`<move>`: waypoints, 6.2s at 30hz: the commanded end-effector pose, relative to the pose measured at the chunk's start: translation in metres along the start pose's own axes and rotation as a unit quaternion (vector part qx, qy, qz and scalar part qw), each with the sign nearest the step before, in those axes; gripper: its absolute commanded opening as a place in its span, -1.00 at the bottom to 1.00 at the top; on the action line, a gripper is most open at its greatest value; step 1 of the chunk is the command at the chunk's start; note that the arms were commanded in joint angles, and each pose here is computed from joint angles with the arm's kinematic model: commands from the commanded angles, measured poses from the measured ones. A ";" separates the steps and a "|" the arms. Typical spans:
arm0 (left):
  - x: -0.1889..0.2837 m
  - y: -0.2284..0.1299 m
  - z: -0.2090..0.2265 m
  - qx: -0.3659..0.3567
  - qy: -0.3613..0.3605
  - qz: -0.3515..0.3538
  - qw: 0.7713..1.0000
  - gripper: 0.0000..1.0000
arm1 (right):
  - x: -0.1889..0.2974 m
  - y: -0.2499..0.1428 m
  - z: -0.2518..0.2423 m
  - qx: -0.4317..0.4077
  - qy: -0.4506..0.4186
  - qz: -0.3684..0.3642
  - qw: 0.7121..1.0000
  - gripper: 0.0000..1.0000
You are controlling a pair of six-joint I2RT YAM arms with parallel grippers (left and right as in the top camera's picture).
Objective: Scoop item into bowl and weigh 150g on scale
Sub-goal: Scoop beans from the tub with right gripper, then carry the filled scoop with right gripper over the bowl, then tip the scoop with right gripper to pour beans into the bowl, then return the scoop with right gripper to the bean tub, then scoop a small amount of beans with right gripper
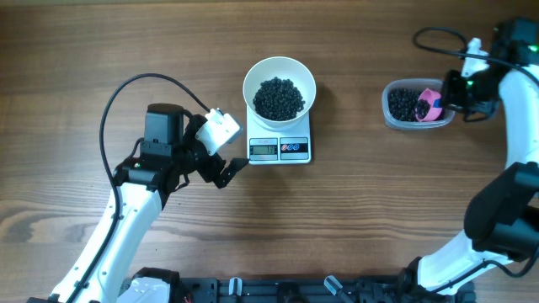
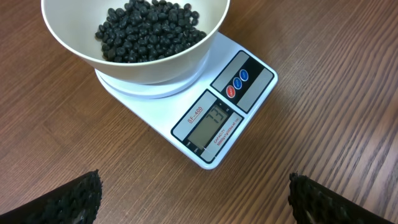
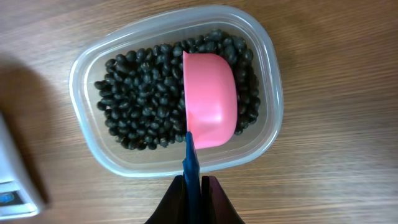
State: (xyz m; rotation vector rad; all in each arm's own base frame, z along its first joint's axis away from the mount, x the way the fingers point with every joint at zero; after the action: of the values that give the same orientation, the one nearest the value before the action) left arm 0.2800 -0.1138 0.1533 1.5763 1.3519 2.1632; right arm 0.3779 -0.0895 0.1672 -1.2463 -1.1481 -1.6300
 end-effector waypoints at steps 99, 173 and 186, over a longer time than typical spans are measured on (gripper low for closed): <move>-0.001 -0.003 0.000 0.007 -0.002 0.003 1.000 1.00 | 0.066 -0.030 0.207 0.140 0.397 0.042 0.906 -0.91; -0.001 -0.003 0.000 0.007 -0.002 0.003 1.000 1.00 | -0.014 -0.020 0.039 0.044 -0.017 -0.047 0.998 -0.91; -0.001 -0.003 0.000 0.007 -0.002 0.003 1.000 1.00 | -0.018 -0.027 0.077 0.073 0.144 -0.014 0.987 -0.91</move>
State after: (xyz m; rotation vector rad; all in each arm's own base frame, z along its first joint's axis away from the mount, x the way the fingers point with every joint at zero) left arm 0.2798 -0.1138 0.1530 1.5778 1.3520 2.1628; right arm 0.3774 -0.0249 0.1535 -1.0182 -1.1876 -1.6426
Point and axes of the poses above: each gripper's point midway between its finger pads, its own x axis back along the fingers, its own z axis along the line the jaws close on, y = z × x, the point moved 4 cm from there along x, back along the fingers, and after that the axes turned 4 degrees about -x, right-handed, at the moved point
